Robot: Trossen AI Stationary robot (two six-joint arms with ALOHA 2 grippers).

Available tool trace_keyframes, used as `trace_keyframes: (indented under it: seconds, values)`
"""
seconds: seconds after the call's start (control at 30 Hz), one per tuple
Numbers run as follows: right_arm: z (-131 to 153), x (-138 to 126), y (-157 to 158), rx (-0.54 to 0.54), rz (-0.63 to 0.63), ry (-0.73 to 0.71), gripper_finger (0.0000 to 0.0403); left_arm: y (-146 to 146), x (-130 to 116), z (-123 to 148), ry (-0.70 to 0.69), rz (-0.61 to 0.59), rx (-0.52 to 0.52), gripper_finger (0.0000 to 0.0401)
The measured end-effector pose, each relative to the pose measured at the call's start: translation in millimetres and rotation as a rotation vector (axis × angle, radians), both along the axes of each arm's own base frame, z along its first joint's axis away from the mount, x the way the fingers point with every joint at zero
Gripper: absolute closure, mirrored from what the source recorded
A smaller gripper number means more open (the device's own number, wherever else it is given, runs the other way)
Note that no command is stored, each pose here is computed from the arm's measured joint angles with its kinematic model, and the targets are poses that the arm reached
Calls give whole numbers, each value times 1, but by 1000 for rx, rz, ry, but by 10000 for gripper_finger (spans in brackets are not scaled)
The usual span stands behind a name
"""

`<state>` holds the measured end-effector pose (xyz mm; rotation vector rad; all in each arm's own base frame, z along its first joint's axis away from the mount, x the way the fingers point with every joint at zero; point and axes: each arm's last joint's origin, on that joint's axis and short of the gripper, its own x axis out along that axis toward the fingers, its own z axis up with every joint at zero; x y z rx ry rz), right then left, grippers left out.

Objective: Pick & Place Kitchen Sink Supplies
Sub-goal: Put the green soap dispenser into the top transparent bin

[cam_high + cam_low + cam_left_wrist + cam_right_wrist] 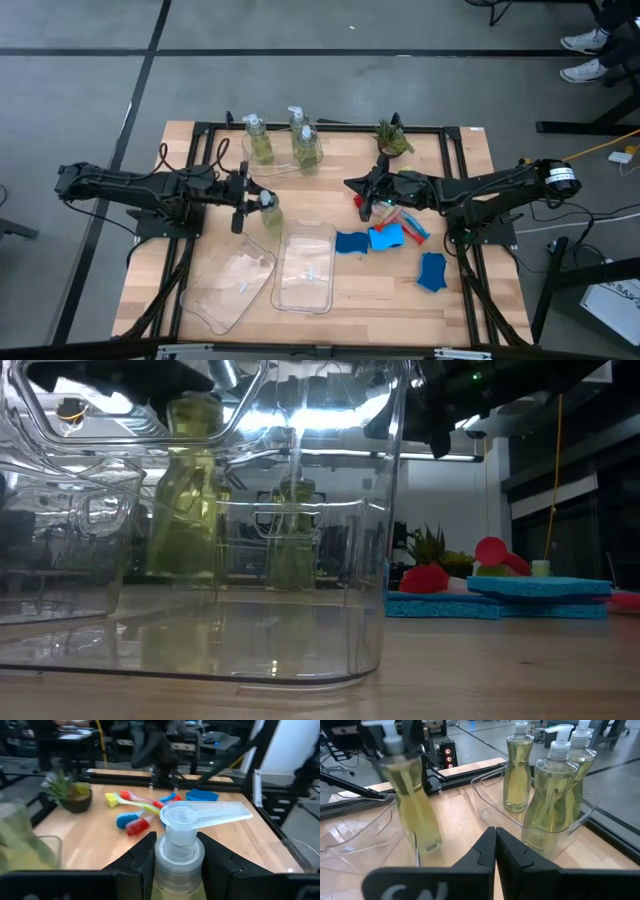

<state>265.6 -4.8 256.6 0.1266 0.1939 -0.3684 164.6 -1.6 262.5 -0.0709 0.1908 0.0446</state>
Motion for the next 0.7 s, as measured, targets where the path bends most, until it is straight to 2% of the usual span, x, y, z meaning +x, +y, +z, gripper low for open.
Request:
trace_keyframes:
  seconds: [0.17,0.33,0.5,0.7]
  values:
    - [0,0,0,-1,0,0,392,2,3,19,-3,60,25,289]
    - [0,0,0,-7,5,6,392,8,2,41,18,236,99,289]
    - [0,0,1,-18,40,12,392,11,0,68,-58,347,129,289]
    - [0,0,1,-38,46,20,392,16,-6,99,-114,535,192,289]
